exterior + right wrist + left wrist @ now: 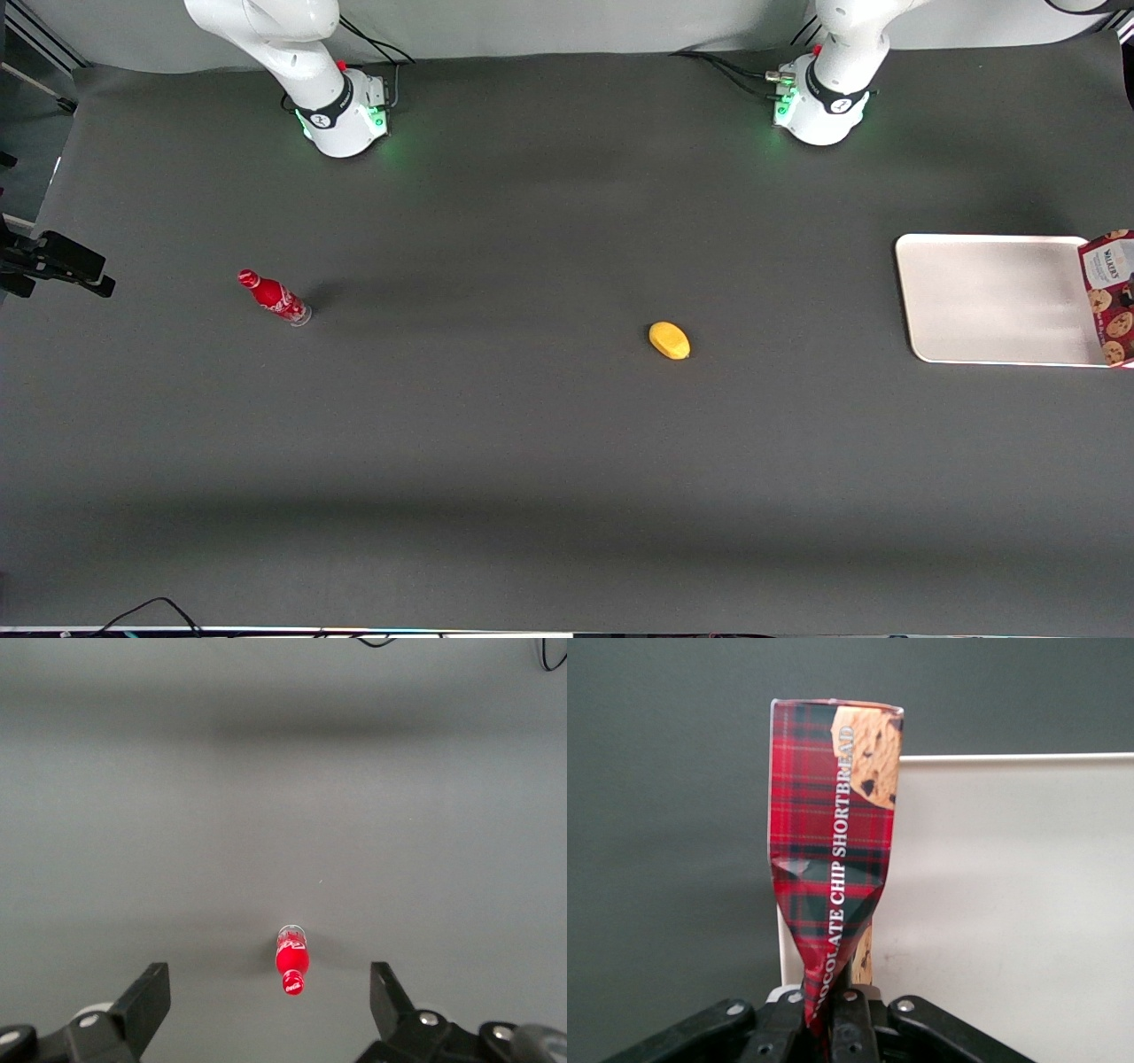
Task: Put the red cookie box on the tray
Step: 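Lower the cookie box onto the tray and open the left gripper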
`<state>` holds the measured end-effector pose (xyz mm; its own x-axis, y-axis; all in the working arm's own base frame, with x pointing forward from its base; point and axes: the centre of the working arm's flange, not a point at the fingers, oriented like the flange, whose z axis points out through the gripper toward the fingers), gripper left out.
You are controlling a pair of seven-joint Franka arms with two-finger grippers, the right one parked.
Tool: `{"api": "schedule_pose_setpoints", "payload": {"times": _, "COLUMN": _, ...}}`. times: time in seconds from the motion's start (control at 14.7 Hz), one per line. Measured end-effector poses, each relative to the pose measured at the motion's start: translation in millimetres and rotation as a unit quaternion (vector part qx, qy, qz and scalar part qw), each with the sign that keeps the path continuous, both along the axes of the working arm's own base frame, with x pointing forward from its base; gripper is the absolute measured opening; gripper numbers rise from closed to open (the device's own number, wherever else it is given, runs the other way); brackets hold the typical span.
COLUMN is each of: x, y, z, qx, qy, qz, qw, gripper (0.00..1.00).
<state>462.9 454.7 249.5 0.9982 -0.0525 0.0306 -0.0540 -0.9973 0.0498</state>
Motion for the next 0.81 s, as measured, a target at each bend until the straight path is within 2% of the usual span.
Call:
{"api": "schedule_pose_setpoints", "payload": {"times": 0.48, "x": 1.3, "y": 1.7, "z": -10.9, "qx": 0.011, "qy": -0.002, "qz": -0.004, "qw": 0.9999, "gripper": 0.06}}
{"api": "schedule_pose_setpoints", "payload": {"times": 0.81, "x": -1.0, "y": 1.0, "z": -16.6, "qx": 0.005, "qy": -0.001, "qz": 0.001, "qw": 1.0, "gripper": 0.06}}
